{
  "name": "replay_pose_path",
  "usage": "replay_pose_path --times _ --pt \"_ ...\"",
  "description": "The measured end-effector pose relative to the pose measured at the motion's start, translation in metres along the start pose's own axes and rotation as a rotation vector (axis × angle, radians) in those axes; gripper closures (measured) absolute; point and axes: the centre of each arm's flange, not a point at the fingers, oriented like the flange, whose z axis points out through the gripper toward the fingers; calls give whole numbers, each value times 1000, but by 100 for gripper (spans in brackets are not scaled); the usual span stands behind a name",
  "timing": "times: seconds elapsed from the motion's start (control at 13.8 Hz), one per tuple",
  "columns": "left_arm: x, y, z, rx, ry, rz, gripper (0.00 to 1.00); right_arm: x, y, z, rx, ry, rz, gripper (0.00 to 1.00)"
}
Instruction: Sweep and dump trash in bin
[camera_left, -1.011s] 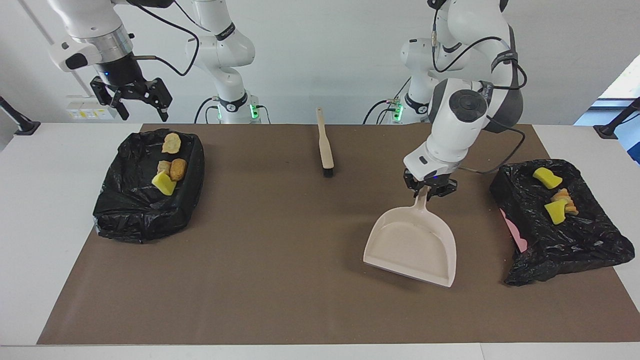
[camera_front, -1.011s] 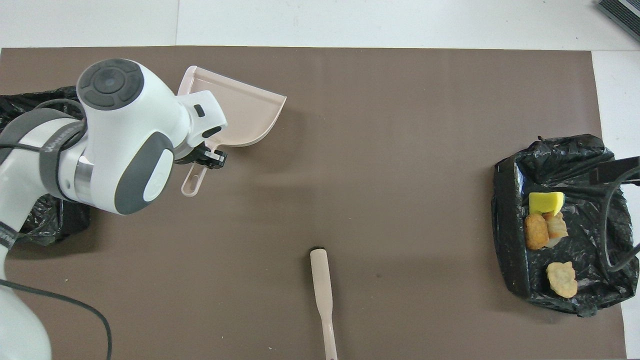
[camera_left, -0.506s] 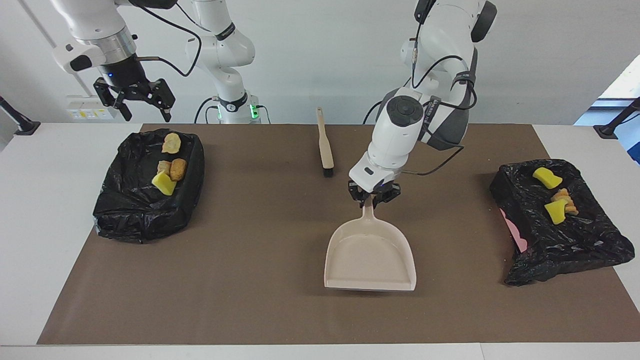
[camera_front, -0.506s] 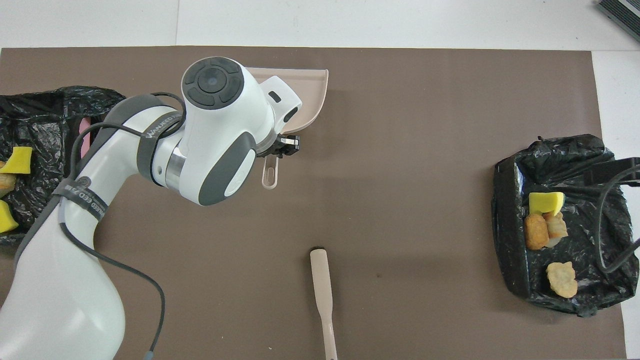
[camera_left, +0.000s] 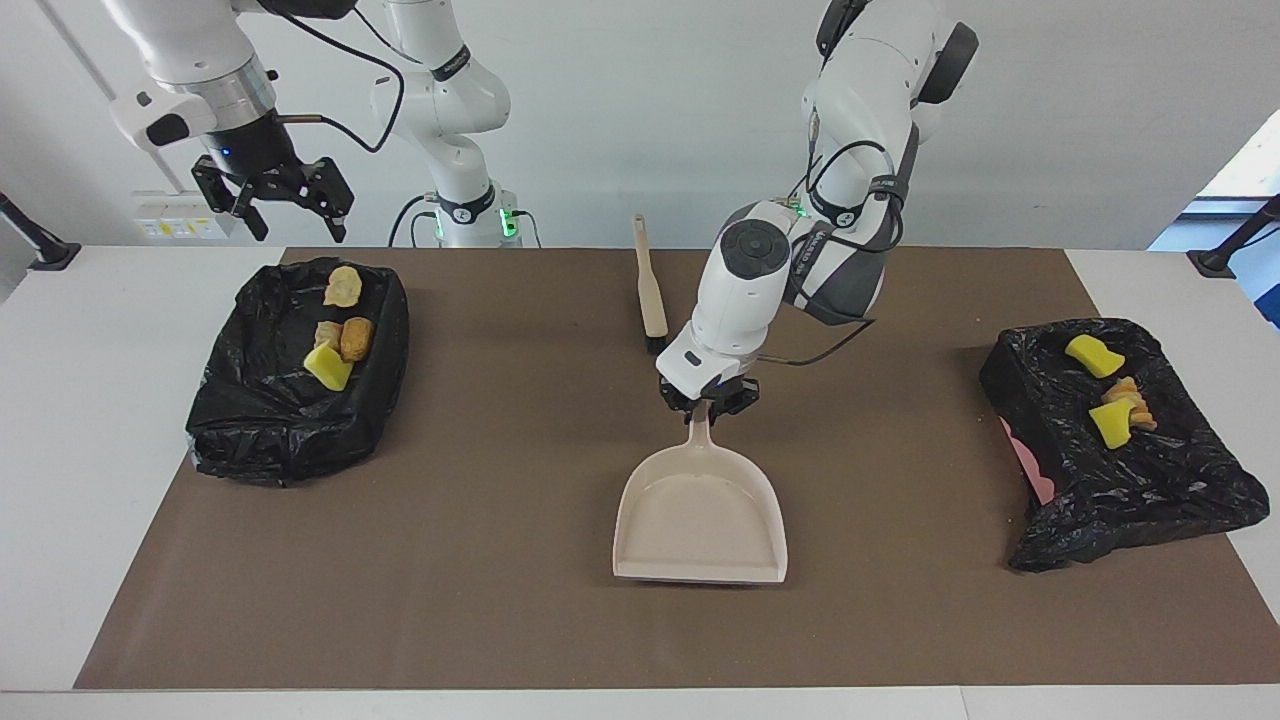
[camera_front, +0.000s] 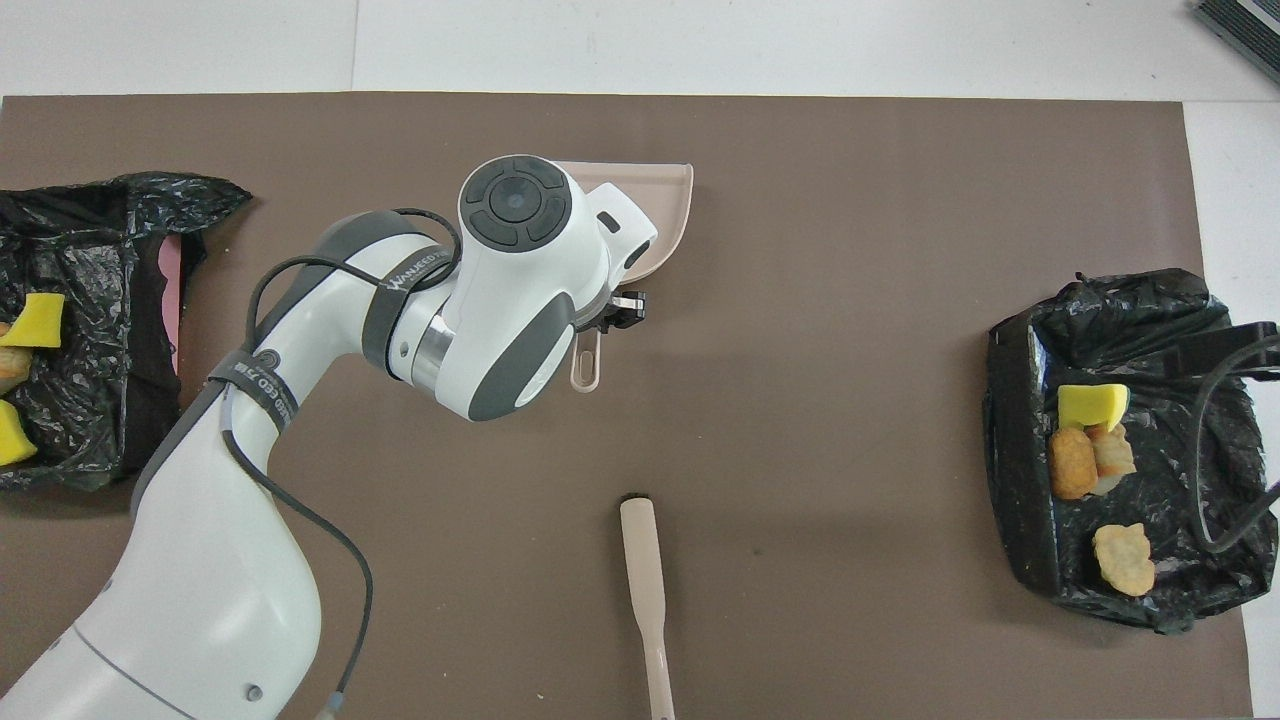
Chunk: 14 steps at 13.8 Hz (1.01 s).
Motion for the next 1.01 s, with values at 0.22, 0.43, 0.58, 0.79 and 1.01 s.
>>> replay_pose_path --times 0.22,0.43,0.58,0.79,1.01 --pt "-11 22 21 -13 -6 -4 68 0 -7 0 0 0 -13 0" --pt "-25 32 40 -5 -26 -42 68 0 -7 0 0 0 -14 0" --pt "-25 31 40 -4 -24 -46 62 0 -7 0 0 0 -14 0" --pt "-21 25 32 -1 -10 -60 25 0 -7 0 0 0 -14 0" --pt "-13 -6 -15 18 15 -103 0 0 -7 0 0 0 -14 0"
